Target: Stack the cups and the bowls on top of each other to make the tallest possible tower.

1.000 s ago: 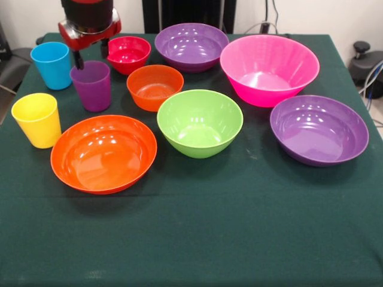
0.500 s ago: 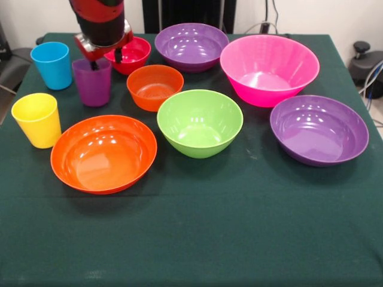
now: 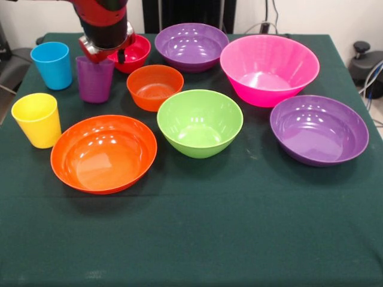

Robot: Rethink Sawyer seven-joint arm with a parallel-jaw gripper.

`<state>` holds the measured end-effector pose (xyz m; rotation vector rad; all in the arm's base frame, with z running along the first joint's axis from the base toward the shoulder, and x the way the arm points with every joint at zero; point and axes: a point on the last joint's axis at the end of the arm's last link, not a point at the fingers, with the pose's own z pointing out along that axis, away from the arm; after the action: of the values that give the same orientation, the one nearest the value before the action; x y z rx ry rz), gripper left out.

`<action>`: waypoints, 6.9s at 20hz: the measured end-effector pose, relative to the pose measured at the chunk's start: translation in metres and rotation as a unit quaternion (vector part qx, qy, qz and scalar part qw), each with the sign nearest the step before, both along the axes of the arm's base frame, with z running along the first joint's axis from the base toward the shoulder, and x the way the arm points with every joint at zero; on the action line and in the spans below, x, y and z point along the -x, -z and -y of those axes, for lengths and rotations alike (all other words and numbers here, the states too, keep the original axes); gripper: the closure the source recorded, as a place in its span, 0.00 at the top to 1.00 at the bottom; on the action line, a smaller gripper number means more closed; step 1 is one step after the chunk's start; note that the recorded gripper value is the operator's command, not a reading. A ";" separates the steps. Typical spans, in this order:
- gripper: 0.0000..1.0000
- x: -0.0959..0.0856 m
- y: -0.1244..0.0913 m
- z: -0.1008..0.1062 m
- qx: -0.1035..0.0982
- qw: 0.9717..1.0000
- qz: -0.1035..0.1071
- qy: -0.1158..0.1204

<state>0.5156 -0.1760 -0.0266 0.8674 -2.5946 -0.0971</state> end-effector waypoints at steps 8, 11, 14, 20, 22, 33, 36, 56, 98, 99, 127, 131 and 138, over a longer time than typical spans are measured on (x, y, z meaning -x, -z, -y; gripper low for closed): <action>0.00 -0.003 -0.002 0.003 0.003 1.000 0.009 0.000; 0.00 -0.003 -0.002 0.003 0.005 1.000 0.008 0.000; 0.00 -0.002 -0.004 0.005 0.011 1.000 0.011 -0.001; 0.00 -0.002 -0.008 0.010 0.024 1.000 0.016 -0.004; 0.00 -0.004 -0.015 0.012 0.032 0.999 0.019 -0.006; 0.00 0.005 -0.062 -0.007 0.062 0.998 -0.015 -0.004; 0.00 0.009 -0.070 -0.015 0.068 0.997 -0.023 -0.006; 0.00 0.059 -0.081 -0.119 0.148 0.985 0.020 0.087; 0.00 0.022 -0.064 -0.214 0.128 0.989 0.070 0.036; 0.00 0.022 -0.063 -0.215 0.127 0.989 0.071 0.036; 0.00 -0.015 -0.017 -0.246 0.062 0.989 0.106 0.083; 0.00 -0.021 -0.016 -0.248 0.060 0.988 0.108 0.088; 0.00 -0.026 -0.016 -0.248 0.058 0.988 0.113 0.088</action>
<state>0.5419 0.0723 -0.0111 0.6394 -2.8510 0.1096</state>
